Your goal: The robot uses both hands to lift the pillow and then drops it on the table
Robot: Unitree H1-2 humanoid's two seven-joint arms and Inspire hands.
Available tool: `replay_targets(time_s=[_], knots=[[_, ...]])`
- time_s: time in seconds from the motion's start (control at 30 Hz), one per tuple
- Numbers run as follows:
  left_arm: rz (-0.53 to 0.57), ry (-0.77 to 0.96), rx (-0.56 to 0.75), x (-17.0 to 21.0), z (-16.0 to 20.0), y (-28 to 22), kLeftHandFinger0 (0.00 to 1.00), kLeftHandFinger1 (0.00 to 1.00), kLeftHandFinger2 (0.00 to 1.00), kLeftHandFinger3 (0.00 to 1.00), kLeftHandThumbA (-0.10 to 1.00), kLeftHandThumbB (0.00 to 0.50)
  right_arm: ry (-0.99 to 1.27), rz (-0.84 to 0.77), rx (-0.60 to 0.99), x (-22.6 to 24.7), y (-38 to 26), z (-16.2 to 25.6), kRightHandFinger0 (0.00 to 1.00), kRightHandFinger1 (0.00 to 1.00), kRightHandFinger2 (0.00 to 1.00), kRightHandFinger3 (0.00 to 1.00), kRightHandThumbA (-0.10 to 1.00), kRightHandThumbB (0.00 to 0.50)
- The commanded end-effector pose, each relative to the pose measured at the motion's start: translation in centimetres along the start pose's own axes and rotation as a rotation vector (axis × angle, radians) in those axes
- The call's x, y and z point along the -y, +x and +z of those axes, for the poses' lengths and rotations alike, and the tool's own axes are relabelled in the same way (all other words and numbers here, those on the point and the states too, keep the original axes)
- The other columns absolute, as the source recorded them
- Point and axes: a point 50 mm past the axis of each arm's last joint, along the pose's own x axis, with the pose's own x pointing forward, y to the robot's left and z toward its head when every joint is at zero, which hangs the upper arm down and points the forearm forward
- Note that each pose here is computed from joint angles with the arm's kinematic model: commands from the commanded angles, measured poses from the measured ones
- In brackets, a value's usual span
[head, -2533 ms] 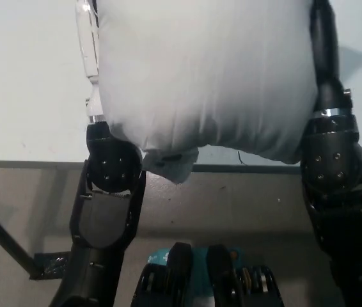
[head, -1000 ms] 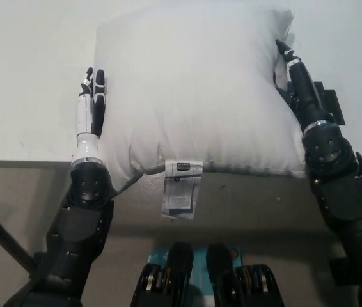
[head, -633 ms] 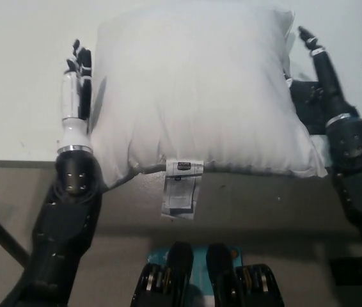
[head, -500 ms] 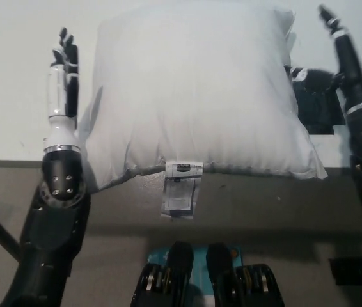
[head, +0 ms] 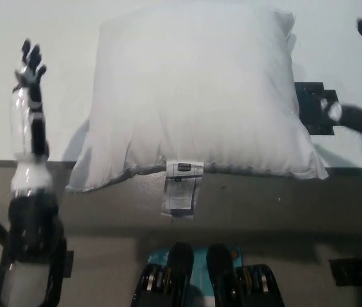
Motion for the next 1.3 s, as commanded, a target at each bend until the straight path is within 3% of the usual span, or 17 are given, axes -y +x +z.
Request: replay_targets(time_s=[0.0,0.03,0.1,0.2,0.23,0.27,0.3,0.5,0.57,0.73,0.77,0.83,0.97,1.03,1.13,1.27], knots=[[-0.028,0.035,0.094,-3.5,1.8,-4.9,1.0,1.0,1.0,1.0,1.0,0.039,0.004,-0.023,0.094,3.8,-5.5,2.8,1.0,1.0,1.0,1.0,1.0,0.235],[-0.026,0.023,0.077,-3.6,1.3,-5.7,1.0,1.0,1.0,1.0,1.0,0.058,-0.004,-0.019,0.076,3.5,-6.2,2.4,1.0,1.0,1.0,1.0,1.0,0.244],[-0.033,0.008,0.014,-3.8,0.4,-7.7,1.0,1.0,1.0,1.0,1.0,0.06,-0.02,0.008,0.033,3.0,-8.1,1.5,1.0,1.0,1.0,1.0,1.0,0.197],[-0.027,-0.002,-0.079,-4.1,-0.9,-10.8,1.0,1.0,1.0,1.0,1.0,0.089,-0.05,0.05,-0.048,2.0,-11.1,-0.3,1.0,1.0,1.0,1.0,1.0,0.218],[-0.025,0.008,-0.16,-4.2,-1.9,-13.4,1.0,1.0,1.0,1.0,1.0,0.129,-0.055,0.091,-0.11,1.0,-13.4,-1.8,1.0,1.0,1.0,1.0,1.0,0.203],[-0.031,-0.007,-0.216,-4.2,-2.6,-15.0,1.0,1.0,1.0,1.0,1.0,0.129,-0.055,0.112,-0.14,0.3,-14.8,-2.7,1.0,1.0,1.0,1.0,1.0,0.16],[-0.026,-0.003,-0.253,-4.3,-3.1,-16.0,1.0,1.0,1.0,1.0,1.0,0.114,-0.046,0.13,-0.162,-0.3,-15.8,-3.2,1.0,1.0,1.0,1.0,1.0,0.151],[0.007,0.009,-0.449,-4.7,-5.8,-21.1,1.0,1.0,1.0,1.0,1.0,0.168,-0.08,0.208,-0.234,-1.5,-18.1,-4.5,1.0,1.0,1.0,1.0,1.0,0.137],[0.019,0.004,-0.455,-4.5,-6.0,-21.1,1.0,1.0,1.0,1.0,1.0,0.162,-0.065,0.211,-0.233,-1.7,-18.2,-4.9,1.0,1.0,1.0,1.0,1.0,0.105],[-0.006,0.024,-0.454,-4.0,-6.4,-20.7,1.0,1.0,1.0,1.0,1.0,0.14,-0.043,0.251,-0.246,-2.4,-18.0,-5.1,1.0,1.0,1.0,1.0,1.0,0.084],[-0.01,0.023,-0.453,-3.9,-6.4,-20.7,1.0,1.0,1.0,1.0,1.0,0.147,-0.045,0.26,-0.251,-2.4,-18.1,-5.1,1.0,1.0,1.0,1.0,1.0,0.094],[-0.01,0.014,-0.455,-3.9,-6.6,-20.5,1.0,1.0,1.0,1.0,1.0,0.169,-0.041,0.278,-0.247,-2.5,-18.1,-5.1,1.0,1.0,1.0,1.0,1.0,0.055],[-0.014,0.01,-0.45,-4.0,-6.4,-20.4,1.0,1.0,1.0,1.0,1.0,0.193,-0.042,0.276,-0.242,-2.5,-18.0,-5.2,1.0,1.0,1.0,1.0,1.0,0.026],[-0.014,0.018,-0.446,-3.9,-6.3,-20.4,1.0,1.0,1.0,1.0,1.0,0.19,-0.052,0.277,-0.244,-2.6,-17.9,-5.2,1.0,1.0,1.0,1.0,1.0,0.022],[-0.014,0.028,-0.448,-3.8,-6.6,-20.3,1.0,1.0,1.0,1.0,1.0,0.188,-0.066,0.289,-0.245,-2.4,-17.5,-5.3,1.0,1.0,1.0,1.0,1.0,0.053],[-0.023,0.043,-0.457,-3.7,-6.6,-20.8,1.0,1.0,1.0,1.0,1.0,0.184,-0.065,0.297,-0.247,-2.3,-17.7,-5.2,1.0,1.0,1.0,1.0,1.0,0.022]])
